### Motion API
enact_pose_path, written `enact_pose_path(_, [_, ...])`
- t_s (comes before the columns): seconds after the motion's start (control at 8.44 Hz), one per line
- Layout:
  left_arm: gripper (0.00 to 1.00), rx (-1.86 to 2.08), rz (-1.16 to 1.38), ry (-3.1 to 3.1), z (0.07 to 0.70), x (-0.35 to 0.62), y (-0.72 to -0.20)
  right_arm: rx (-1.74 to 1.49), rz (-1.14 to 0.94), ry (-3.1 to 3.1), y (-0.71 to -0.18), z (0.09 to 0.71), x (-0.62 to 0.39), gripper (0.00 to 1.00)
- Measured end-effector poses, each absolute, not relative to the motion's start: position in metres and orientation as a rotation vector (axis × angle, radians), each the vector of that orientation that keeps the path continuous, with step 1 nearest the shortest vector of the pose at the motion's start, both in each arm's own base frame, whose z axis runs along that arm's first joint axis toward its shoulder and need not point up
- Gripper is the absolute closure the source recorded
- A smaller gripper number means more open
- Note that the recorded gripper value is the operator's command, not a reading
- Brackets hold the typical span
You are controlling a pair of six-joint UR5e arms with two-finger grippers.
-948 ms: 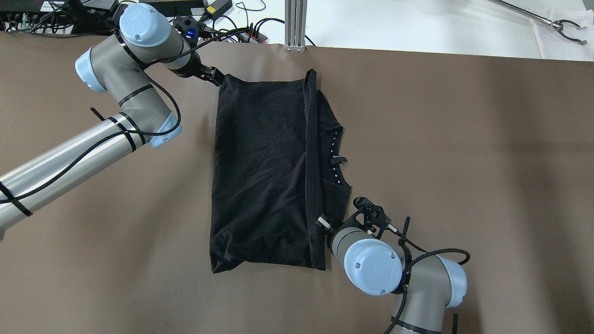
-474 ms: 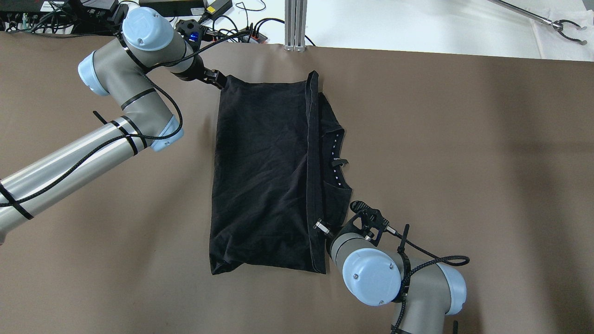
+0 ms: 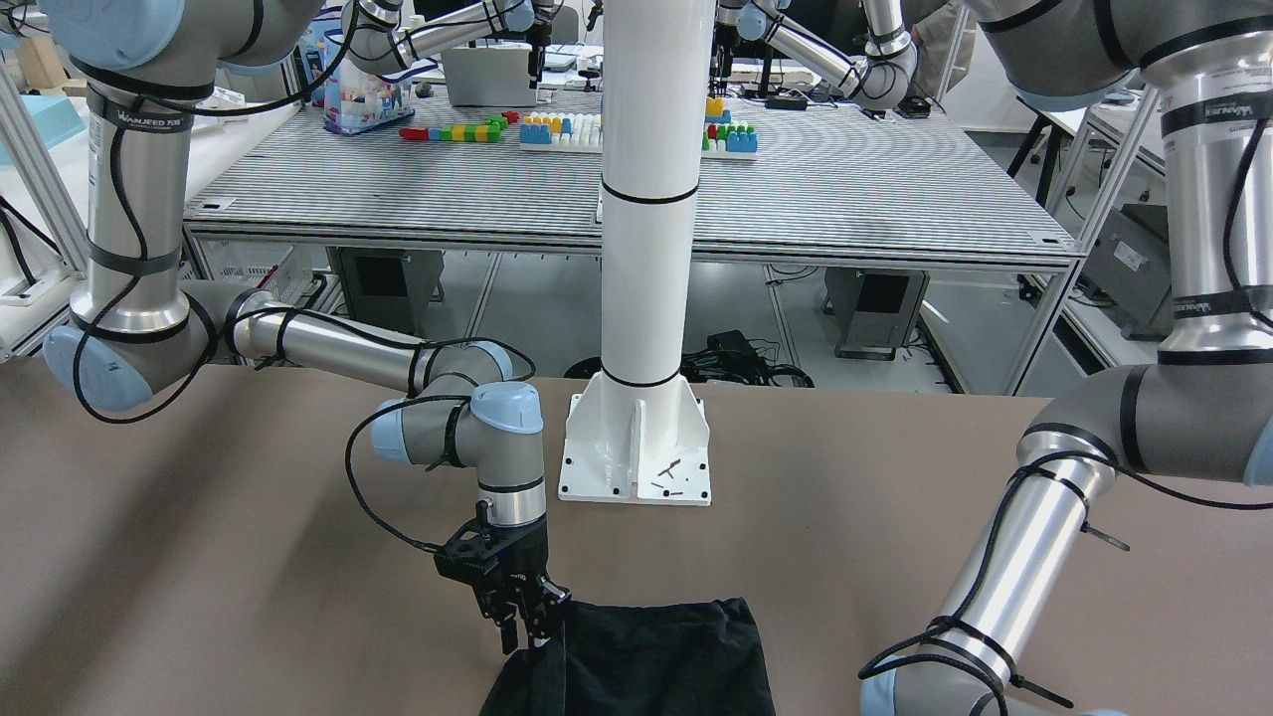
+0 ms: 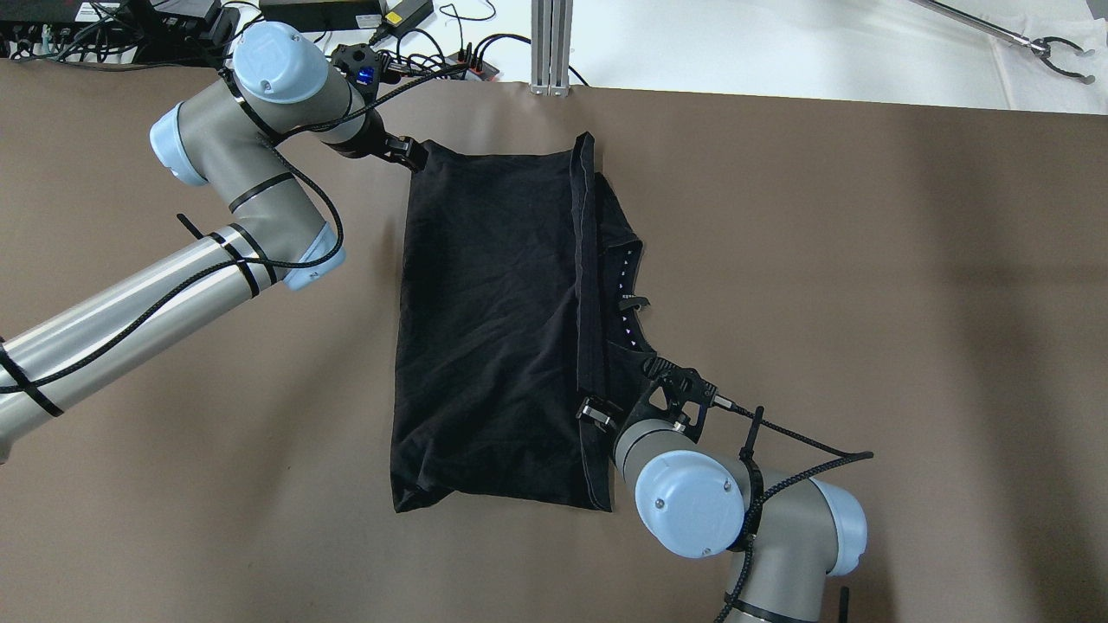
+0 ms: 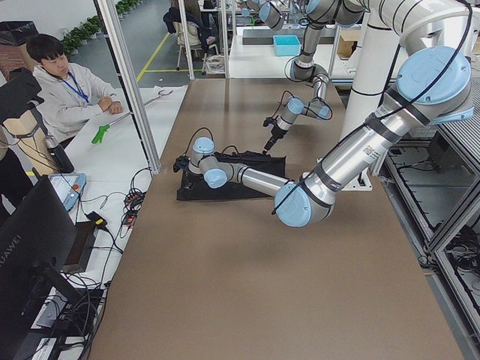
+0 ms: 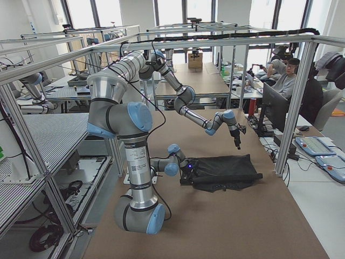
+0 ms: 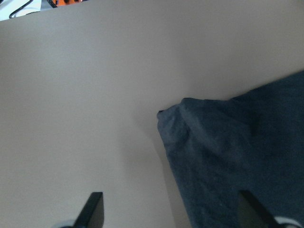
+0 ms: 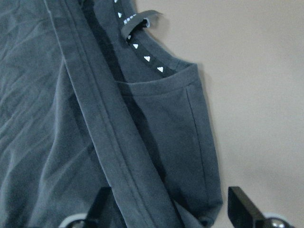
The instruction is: Fold clothes
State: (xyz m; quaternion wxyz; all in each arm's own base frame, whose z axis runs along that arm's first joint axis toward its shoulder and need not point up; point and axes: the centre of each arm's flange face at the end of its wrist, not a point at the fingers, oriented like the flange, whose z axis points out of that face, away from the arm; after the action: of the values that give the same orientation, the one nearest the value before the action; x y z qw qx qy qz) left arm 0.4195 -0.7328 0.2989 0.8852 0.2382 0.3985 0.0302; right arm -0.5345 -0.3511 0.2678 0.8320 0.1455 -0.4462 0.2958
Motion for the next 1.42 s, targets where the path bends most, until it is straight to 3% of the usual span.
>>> enact_pose_path(0.59, [0.00, 0.499, 0.068, 0.846, 0.290, 0.420, -0.730, 0.421, 0.455, -0.750, -0.397, 0.233, -0.536, 0.06])
enact_pose_path(1.07, [0.00, 0.503, 0.071, 0.854, 0.286, 0.419, -0.729, 0.431, 0.354, -0.589, -0.472, 0.213, -0.606, 0.06])
enact_pose_path(1.42, [0.00, 0.504, 0.072, 0.855, 0.285, 0.419, -0.729, 0.405, 0.250, -0.498, -0.505, 0.230, -0.607, 0.06])
